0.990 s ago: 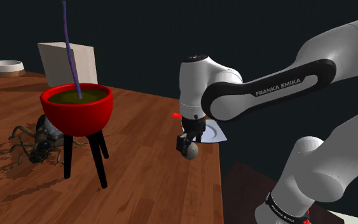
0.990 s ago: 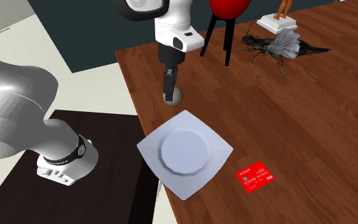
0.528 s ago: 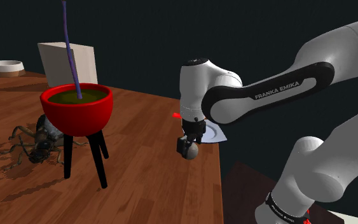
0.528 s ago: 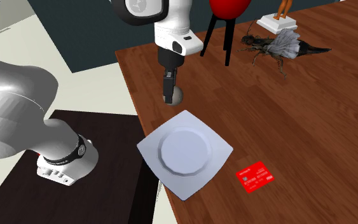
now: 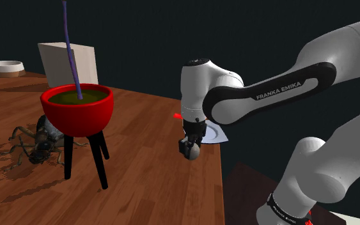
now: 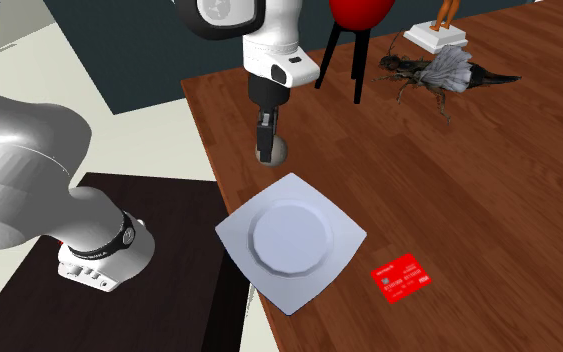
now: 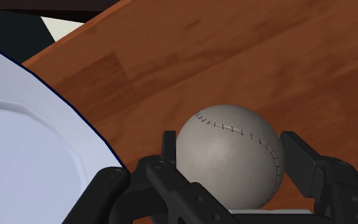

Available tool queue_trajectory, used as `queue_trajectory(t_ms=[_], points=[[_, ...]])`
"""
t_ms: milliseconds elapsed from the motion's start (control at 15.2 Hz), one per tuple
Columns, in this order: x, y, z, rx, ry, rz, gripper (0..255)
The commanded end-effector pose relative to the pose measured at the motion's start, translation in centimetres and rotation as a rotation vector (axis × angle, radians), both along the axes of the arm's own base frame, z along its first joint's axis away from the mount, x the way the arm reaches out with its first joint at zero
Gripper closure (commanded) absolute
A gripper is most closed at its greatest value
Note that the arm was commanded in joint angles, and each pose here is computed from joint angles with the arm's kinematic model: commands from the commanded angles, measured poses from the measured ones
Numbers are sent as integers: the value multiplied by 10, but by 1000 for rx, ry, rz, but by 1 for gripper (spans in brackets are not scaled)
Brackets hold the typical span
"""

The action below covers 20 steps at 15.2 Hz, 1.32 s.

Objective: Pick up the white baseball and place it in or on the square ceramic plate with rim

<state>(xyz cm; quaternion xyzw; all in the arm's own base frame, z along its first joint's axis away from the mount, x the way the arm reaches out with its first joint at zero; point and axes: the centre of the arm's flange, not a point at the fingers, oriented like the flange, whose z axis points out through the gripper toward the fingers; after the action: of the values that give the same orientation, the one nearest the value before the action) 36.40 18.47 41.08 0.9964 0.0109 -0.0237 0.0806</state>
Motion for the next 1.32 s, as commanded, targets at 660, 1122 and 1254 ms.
queue_trajectory(t_ms=[660,1122,1254], points=[[0,0,37,0,0,0,255],[0,0,74,0,0,0,255],[0,0,84,0,0,0,255]])
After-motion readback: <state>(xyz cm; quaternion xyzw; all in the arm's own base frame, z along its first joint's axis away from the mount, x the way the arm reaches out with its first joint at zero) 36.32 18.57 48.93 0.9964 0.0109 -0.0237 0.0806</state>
